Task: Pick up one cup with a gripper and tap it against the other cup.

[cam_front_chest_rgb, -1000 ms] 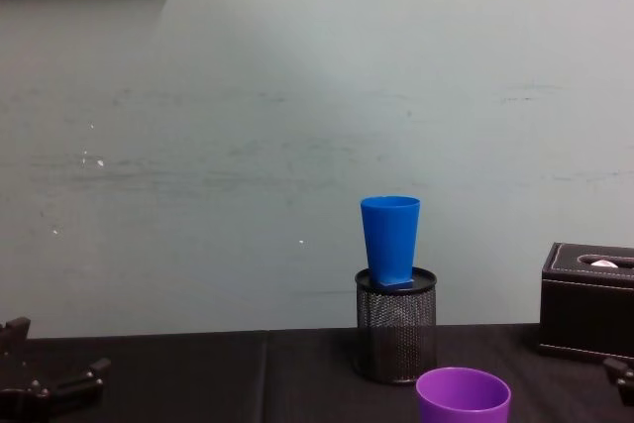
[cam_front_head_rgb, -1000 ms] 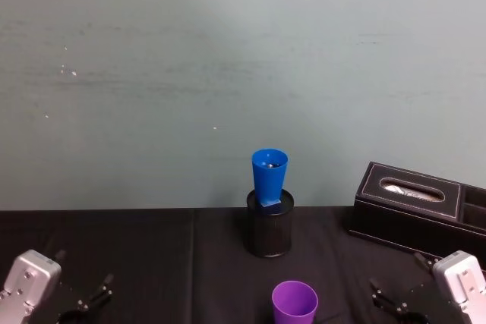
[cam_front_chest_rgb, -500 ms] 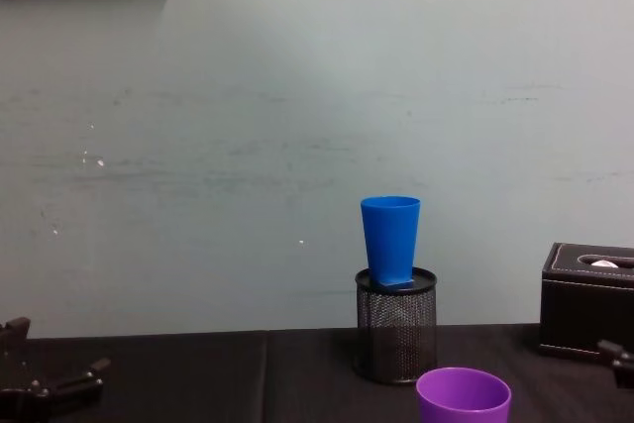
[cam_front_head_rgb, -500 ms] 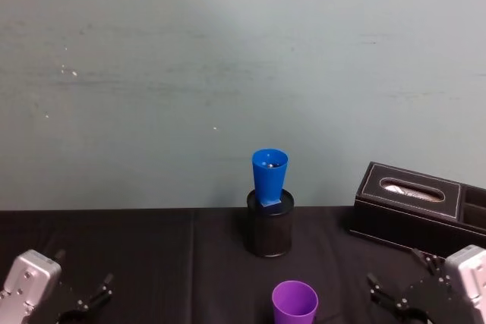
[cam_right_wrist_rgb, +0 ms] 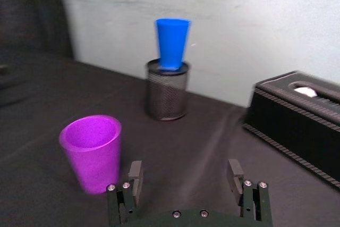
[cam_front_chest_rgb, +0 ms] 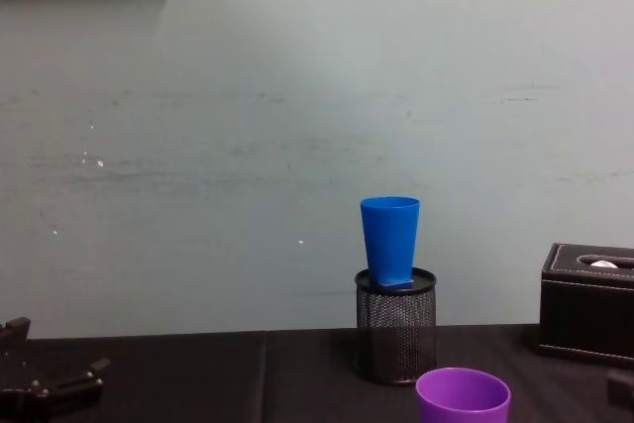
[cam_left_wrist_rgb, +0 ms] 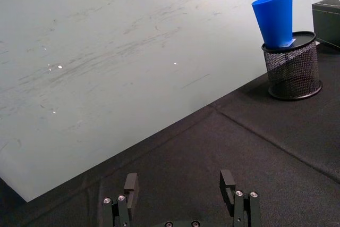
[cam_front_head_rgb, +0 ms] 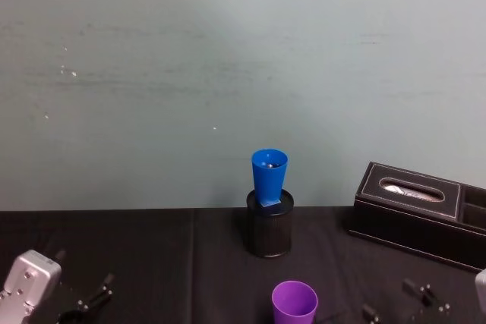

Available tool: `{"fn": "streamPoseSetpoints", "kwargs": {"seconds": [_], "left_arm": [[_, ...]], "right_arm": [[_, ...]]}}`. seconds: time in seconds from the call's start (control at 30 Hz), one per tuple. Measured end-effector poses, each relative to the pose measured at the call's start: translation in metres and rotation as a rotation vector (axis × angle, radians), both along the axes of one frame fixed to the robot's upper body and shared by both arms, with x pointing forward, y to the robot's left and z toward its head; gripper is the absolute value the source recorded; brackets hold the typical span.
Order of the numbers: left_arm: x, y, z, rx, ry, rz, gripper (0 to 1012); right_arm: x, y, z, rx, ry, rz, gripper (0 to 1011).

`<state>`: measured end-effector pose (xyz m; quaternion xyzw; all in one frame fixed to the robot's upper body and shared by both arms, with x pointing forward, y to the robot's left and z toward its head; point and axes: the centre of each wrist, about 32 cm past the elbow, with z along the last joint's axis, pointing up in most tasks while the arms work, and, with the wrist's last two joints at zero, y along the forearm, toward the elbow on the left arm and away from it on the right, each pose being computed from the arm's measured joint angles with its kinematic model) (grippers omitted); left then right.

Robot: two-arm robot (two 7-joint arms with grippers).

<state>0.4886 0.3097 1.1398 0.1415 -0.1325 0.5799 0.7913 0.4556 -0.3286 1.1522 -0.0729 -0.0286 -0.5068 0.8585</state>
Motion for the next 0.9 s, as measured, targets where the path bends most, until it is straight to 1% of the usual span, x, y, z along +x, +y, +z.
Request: {"fn": "streamPoseSetpoints", "kwargs": {"seconds": [0.1, 0.2, 0.33, 0.4, 0.57, 0.9], "left_arm": [[0.0, 0.0, 0.0, 0.0, 0.0, 0.0, 1005], [0.0, 0.0, 0.0, 0.0, 0.0, 0.0, 1005], [0.0, 0.0, 0.0, 0.0, 0.0, 0.0, 1004], [0.0, 0.0, 0.0, 0.0, 0.0, 0.0, 1005], [0.0, 0.0, 0.0, 0.0, 0.0, 0.0, 1004], [0.0, 0.0, 0.0, 0.0, 0.0, 0.0, 1005]], "right_arm": [[-0.003, -0.005, -0.001, 0.004, 0.022, 0.048, 1000], [-0.004, -0.01, -0.003, -0.007, 0.035, 0.091, 1000], [-0.003, -0.015, -0.007, -0.013, 0.054, 0.14, 1000], [-0.002, -0.016, -0.008, -0.012, 0.058, 0.159, 1000], [0.004, -0.012, -0.013, -0.002, 0.053, 0.218, 1000], [0.017, 0.0, -0.018, 0.019, 0.053, 0.269, 1000]]}}
